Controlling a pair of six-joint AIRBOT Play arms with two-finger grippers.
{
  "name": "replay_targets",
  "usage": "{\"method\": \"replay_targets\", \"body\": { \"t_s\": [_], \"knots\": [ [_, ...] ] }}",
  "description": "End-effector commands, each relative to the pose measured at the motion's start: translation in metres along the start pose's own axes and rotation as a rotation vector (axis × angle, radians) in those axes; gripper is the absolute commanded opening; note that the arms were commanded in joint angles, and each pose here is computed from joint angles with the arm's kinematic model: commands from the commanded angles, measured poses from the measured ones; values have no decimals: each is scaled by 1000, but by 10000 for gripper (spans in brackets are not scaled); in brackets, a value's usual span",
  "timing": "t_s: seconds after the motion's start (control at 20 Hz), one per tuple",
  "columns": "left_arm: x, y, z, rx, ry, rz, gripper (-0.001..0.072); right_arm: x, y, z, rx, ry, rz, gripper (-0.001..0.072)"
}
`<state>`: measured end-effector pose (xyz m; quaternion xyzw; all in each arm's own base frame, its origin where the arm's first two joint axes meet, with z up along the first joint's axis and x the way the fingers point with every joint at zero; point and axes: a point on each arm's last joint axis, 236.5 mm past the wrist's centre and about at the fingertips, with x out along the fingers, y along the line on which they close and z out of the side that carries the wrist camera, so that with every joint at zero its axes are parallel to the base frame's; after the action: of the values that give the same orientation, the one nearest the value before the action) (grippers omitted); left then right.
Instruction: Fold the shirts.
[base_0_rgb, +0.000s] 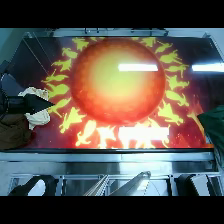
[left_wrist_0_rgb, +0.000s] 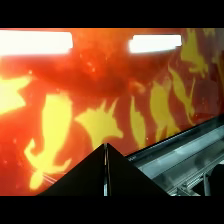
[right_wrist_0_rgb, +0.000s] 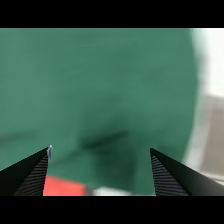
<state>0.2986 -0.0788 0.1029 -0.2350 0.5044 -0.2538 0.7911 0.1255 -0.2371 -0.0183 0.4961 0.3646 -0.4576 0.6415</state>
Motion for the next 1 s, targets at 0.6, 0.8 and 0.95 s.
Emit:
{"method": "replay_targets", "body": {
  "t_s": [0.6,0.8,0.95],
  "knots": [
    [2,-5,34,-5,-3,-73,18,-151,366,-335,-1145,436,1118,17],
    [2,-7,30,-3,-10,-75,18,-131,367,-401,-1260,508,1116,15],
    [1,-7,26,1,-21,-61,16,-132,358,-411,-1235,603,1107,18]
  ]
}}
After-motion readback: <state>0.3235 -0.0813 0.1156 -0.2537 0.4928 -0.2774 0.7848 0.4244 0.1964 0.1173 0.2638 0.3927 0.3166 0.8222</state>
